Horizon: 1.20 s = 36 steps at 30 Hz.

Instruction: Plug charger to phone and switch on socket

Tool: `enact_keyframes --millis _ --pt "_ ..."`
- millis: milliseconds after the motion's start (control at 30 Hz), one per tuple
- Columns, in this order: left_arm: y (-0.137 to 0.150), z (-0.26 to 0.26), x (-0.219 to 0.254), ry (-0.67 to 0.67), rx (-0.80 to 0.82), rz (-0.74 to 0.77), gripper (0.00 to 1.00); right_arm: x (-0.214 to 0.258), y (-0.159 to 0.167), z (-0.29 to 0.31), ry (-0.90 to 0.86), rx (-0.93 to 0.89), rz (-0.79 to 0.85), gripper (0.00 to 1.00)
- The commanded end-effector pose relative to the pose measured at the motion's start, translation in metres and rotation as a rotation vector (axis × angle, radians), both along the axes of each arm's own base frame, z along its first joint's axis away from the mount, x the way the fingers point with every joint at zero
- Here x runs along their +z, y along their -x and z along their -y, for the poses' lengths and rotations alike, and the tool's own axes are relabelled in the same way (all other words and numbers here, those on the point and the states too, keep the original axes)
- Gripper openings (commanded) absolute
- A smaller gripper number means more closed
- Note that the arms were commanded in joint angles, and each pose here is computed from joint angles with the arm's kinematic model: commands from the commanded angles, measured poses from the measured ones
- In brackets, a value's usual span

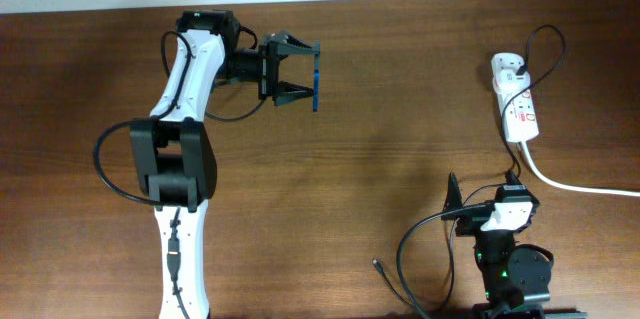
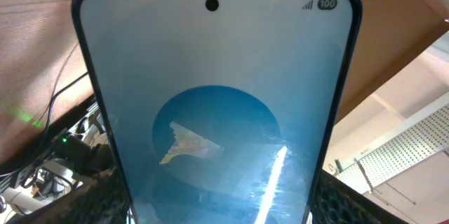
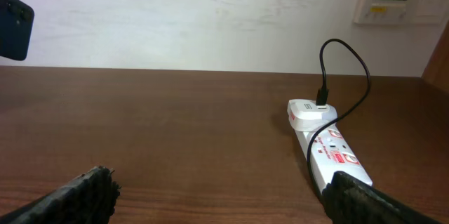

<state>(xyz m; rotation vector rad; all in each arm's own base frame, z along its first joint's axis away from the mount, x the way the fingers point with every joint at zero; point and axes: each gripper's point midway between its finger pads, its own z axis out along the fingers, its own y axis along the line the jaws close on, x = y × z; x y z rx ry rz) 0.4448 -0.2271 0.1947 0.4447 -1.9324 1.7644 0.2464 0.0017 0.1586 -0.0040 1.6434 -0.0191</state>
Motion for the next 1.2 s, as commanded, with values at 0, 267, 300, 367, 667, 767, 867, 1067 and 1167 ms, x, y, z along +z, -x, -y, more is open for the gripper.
enact_keyframes --millis 0,267,300,367,667,767,867,1067,1167 --pt "-0.0049 -0.0024 0.0159 0.06 0.017 0.039 0.78 -0.0029 0.0002 -0.0006 -0.003 0.0 -0.006 0.98" --pt "-0.0049 -0.0024 0.0159 0.06 0.017 0.039 0.78 -0.0029 0.0002 -0.0006 -0.003 0.0 -0.006 0.98" --pt "-0.0049 -0.0024 0.0159 0.06 0.017 0.039 0.78 -0.0029 0.0002 -0.0006 -0.003 0.0 -0.006 0.98" --pt "-0.0049 -0.0024 0.0159 0.06 0.017 0.039 0.78 -0.0029 0.0002 -0.0006 -0.003 0.0 -0.006 0.98" --pt "-0.0049 -0.0024 0.0159 0.06 0.017 0.04 0.79 -0.0029 0.0002 -0.0006 -0.003 0.0 -0.006 0.98" --pt "-0.0049 -0.0024 0.0159 0.06 0.017 0.039 0.77 -0.003 0.0002 -0.0006 -0.003 0.0 -0.006 0.98" --pt "-0.0049 -0.0024 0.0159 0.06 0.017 0.039 0.78 -0.0029 0.0002 -0.0006 -0.003 0.0 -0.006 0.98" --pt "-0.0049 -0.0024 0.0159 0.06 0.017 0.04 0.78 -0.0029 0.0002 -0.0006 -0.003 0.0 -0.006 0.98" --pt "-0.0049 -0.0024 0.0159 0.06 0.017 0.039 0.79 -0.0029 0.0002 -0.0006 -0.003 0.0 -0.006 0.98"
